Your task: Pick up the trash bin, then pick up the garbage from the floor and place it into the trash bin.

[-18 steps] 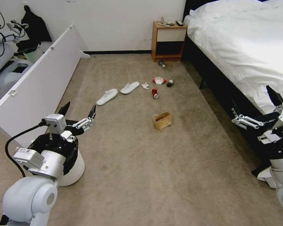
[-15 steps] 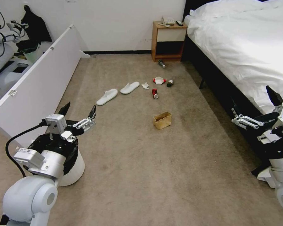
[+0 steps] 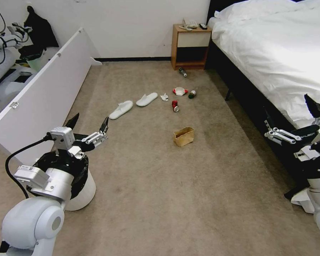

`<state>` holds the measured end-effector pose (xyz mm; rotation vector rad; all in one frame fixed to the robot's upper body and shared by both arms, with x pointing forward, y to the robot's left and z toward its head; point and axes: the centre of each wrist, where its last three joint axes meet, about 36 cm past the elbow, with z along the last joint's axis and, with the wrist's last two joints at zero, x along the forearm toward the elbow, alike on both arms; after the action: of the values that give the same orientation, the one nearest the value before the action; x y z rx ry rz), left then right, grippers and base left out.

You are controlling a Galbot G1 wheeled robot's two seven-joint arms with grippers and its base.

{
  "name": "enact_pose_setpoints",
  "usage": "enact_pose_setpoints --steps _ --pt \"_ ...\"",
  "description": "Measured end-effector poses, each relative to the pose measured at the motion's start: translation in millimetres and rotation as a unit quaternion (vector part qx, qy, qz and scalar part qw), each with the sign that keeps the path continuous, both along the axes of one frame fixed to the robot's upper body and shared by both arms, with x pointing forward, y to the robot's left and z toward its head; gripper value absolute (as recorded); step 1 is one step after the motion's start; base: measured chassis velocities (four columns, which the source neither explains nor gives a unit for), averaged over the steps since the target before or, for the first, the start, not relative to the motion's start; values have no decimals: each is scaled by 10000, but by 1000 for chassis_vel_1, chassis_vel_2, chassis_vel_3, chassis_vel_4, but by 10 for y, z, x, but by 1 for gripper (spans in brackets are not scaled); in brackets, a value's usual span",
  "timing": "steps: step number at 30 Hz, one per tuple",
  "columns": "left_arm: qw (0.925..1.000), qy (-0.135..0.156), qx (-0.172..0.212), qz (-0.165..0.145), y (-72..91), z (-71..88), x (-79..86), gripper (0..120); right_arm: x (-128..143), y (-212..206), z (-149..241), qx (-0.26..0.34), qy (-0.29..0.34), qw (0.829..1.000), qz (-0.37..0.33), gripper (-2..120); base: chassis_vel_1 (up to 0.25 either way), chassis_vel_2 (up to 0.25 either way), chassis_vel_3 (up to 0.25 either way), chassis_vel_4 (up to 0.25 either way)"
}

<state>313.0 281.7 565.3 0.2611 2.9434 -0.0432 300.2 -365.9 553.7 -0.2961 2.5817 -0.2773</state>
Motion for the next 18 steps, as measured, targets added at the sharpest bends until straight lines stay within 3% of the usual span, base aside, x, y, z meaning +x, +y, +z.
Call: enact_pose_setpoints --steps 4,7,10,12,13,15,16,18 --pt "9997 72 133 196 38 109 6 100 -16 -7 3 -2 0 10000 -27 100 0 0 0 0" --pt "9971 398 323 557 45 238 -5 100 -69 -16 -9 25 -1 9999 -121 100 0 0 0 0" --pt "9952 500 403 734 38 263 -31 100 -72 -17 -12 28 -4 9999 -128 100 0 0 0 0" --pt "9859 806 521 1367 -13 335 -128 100 -71 -18 -14 26 -7 9999 -132 100 0 0 0 0" --pt "9859 806 521 1367 -13 335 -128 100 -71 -18 -14 26 -7 9999 -132 100 0 0 0 0" --pt "9754 1131 505 1822 -38 348 -166 100 -68 -18 -26 21 3 9999 -143 100 0 0 0 0" --pt "9754 1131 505 1822 -38 348 -166 100 -68 -18 -26 21 3 9999 -143 100 0 0 0 0" --pt "9640 1328 472 2254 -45 332 -178 100 -69 -10 -37 19 12 9999 -142 100 0 0 0 0"
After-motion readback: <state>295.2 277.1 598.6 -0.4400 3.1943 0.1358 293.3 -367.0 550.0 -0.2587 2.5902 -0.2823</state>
